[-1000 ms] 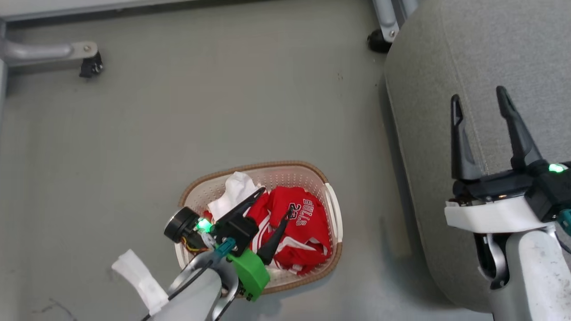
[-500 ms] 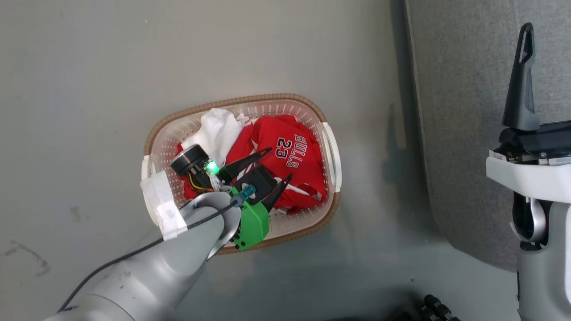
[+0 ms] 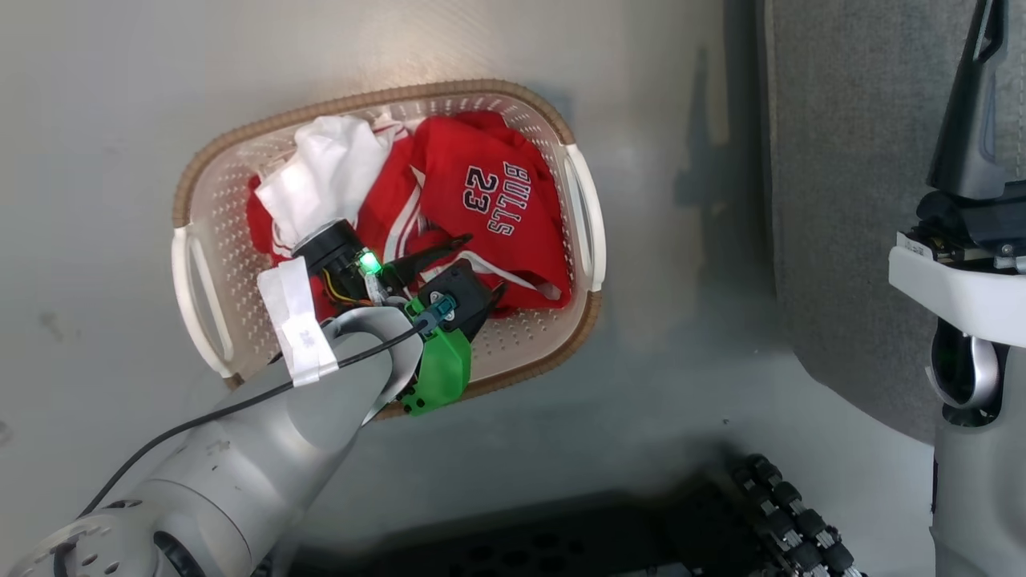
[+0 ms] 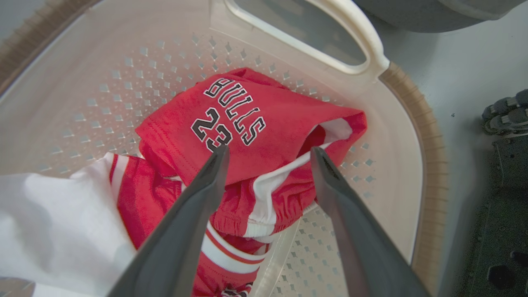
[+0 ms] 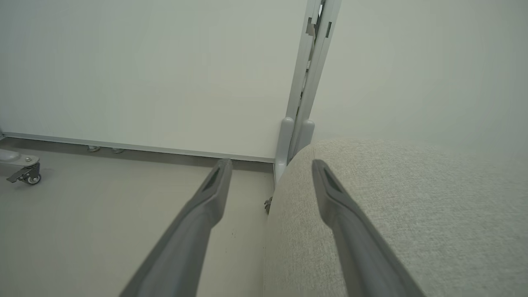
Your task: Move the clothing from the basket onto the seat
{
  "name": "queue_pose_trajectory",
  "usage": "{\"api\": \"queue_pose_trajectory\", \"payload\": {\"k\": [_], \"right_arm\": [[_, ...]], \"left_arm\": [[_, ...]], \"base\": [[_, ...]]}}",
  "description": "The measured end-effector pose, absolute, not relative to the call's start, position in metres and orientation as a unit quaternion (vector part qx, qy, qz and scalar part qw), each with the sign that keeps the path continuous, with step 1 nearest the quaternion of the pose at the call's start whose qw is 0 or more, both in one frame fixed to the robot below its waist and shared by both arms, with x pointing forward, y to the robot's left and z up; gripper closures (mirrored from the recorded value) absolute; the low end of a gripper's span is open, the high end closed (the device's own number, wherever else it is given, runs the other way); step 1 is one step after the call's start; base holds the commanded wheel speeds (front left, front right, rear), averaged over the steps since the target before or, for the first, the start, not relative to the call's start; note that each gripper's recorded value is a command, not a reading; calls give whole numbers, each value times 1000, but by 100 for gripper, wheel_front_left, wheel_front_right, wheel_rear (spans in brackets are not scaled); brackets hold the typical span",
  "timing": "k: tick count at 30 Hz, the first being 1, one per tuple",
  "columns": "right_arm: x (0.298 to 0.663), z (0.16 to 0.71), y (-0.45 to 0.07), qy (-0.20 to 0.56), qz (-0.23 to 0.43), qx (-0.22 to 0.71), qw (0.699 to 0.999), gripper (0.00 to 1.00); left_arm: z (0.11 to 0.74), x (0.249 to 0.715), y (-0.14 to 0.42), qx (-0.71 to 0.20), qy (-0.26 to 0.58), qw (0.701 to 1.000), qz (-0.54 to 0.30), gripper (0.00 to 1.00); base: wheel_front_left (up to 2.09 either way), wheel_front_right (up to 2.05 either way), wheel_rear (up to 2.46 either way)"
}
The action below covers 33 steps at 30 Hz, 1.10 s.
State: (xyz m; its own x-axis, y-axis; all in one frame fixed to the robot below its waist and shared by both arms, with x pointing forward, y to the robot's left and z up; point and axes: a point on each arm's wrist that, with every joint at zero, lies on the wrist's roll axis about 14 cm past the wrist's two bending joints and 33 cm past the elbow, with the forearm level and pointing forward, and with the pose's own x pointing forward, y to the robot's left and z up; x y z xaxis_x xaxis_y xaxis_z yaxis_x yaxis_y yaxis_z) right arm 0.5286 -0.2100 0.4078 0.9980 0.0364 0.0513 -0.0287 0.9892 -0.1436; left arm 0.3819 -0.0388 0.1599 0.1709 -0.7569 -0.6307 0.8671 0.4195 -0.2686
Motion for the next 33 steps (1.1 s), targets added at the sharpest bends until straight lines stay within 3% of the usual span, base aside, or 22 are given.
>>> {"api": "queue_pose_trajectory", "payload": {"k": [7, 12, 28, 33], "right_arm": [[530, 392, -212, -15, 15, -77, 997, 0], [531, 387, -216, -13, 11, -83, 996, 0], [531, 367, -215, 5, 15, -89, 996, 0], [531, 360, -215, 10, 15, -89, 996, 0]], "left_arm": [[138, 364, -47, 70, 376, 742, -551, 0], [141, 395, -62, 76, 335, 751, -564, 0], [113, 369, -66, 95, 353, 722, -587, 0], [111, 388, -68, 106, 339, 730, -584, 0]], "base": [[0, 0, 0], [0, 0, 0], [0, 0, 0], [0, 0, 0]]}}
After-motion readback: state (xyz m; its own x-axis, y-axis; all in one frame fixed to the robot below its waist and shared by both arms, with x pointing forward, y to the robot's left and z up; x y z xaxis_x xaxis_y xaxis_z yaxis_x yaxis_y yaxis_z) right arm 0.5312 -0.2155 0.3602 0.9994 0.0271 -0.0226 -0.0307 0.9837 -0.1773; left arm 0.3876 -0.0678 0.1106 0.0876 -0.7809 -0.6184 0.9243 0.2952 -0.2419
